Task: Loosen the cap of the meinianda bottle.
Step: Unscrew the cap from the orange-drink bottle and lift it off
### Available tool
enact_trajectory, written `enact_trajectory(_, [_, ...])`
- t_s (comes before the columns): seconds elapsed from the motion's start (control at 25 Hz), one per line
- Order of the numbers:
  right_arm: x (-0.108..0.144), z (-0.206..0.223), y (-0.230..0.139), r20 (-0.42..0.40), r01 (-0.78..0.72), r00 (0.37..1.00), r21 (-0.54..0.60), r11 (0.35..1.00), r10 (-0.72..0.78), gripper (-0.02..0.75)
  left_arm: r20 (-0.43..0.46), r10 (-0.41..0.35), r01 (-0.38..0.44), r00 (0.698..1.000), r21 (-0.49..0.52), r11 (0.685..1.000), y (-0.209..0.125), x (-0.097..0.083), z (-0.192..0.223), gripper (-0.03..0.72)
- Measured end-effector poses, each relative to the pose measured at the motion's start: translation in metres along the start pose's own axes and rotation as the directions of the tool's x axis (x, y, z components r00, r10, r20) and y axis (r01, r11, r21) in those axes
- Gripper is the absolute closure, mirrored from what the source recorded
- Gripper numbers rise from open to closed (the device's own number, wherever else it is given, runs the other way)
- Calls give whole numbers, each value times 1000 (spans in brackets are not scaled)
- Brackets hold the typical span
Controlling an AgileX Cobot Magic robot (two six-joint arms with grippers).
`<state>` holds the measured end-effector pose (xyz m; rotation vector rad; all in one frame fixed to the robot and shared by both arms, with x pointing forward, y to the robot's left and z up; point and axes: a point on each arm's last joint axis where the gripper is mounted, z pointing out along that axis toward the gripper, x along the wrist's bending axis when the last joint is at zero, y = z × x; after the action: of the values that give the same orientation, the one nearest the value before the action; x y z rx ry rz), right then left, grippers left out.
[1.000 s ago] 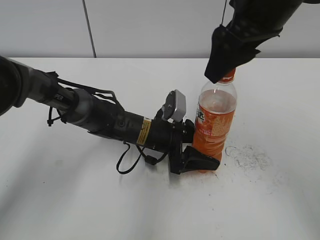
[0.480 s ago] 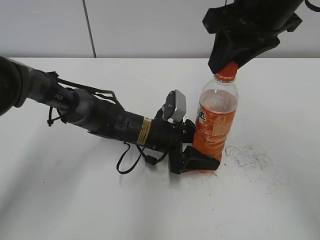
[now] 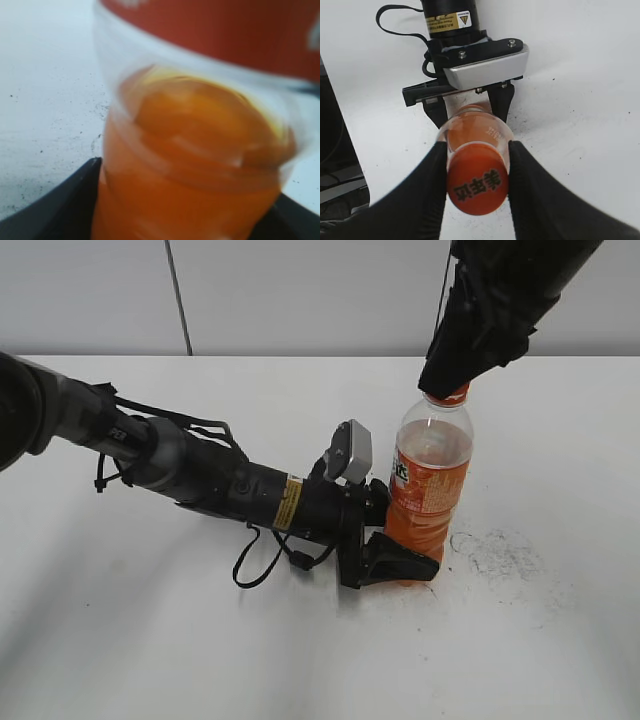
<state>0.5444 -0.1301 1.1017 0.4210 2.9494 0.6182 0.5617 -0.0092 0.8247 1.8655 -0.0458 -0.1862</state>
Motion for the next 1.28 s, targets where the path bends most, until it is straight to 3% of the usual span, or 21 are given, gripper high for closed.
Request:
enact_trajectory(0.04, [0,0,0,-1,-7,1000,-1,1000,7,465,0,0,0,1000,0,1000,0,0,0,123])
enact_trajectory(0.12, [0,0,1,-4,-96,995,-5,995,96,392,0,0,0,1000,0,1000,0,0,0,123])
enact_trajectory(0.2, [0,0,1,-6,-232,973,-6,973,232,255,1,0,0,1000,-1,1000,0,0,0,123])
enact_trajectory(0.32, [-1,0,-1,13,-478,878,3,878,478,165,1,0,0,1000,-1,1000,0,0,0,123])
enact_trajectory(0.48, [-4,0,-4,61,-727,685,4,686,726,228,1,0,0,1000,-1,1000,0,0,0,123])
enact_trajectory(0.64, [-4,0,-4,62,-757,653,1,654,755,400,-1,-2,2,1000,-2,1000,0,0,0,123])
enact_trajectory(0.72, [-3,0,-4,57,-750,661,1,662,749,466,-1,-4,4,1000,-2,1000,0,0,0,123])
enact_trajectory(0.84, [-3,0,-4,54,-696,717,5,718,695,466,-1,-5,5,1000,-2,1000,0,0,0,123])
enact_trajectory(0.92, [-3,0,-3,47,-611,791,10,792,610,466,-1,-5,5,1000,-2,1000,0,0,0,123])
enact_trajectory(1.0, [-2,0,-3,32,-333,943,19,943,332,466,-1,-4,4,1000,-2,1000,0,0,0,123])
enact_trajectory(1.04, [-2,0,-2,26,-222,975,20,975,222,466,-1,-4,4,1000,-2,1000,0,0,0,123])
enact_trajectory(1.16, [-2,-1,-2,21,47,999,20,999,-47,468,-1,-5,5,1000,-1,1000,0,0,0,123])
enact_trajectory(1.28, [-1,-1,-2,21,69,997,21,997,-70,468,-1,-7,7,1000,-1,1000,0,0,0,123])
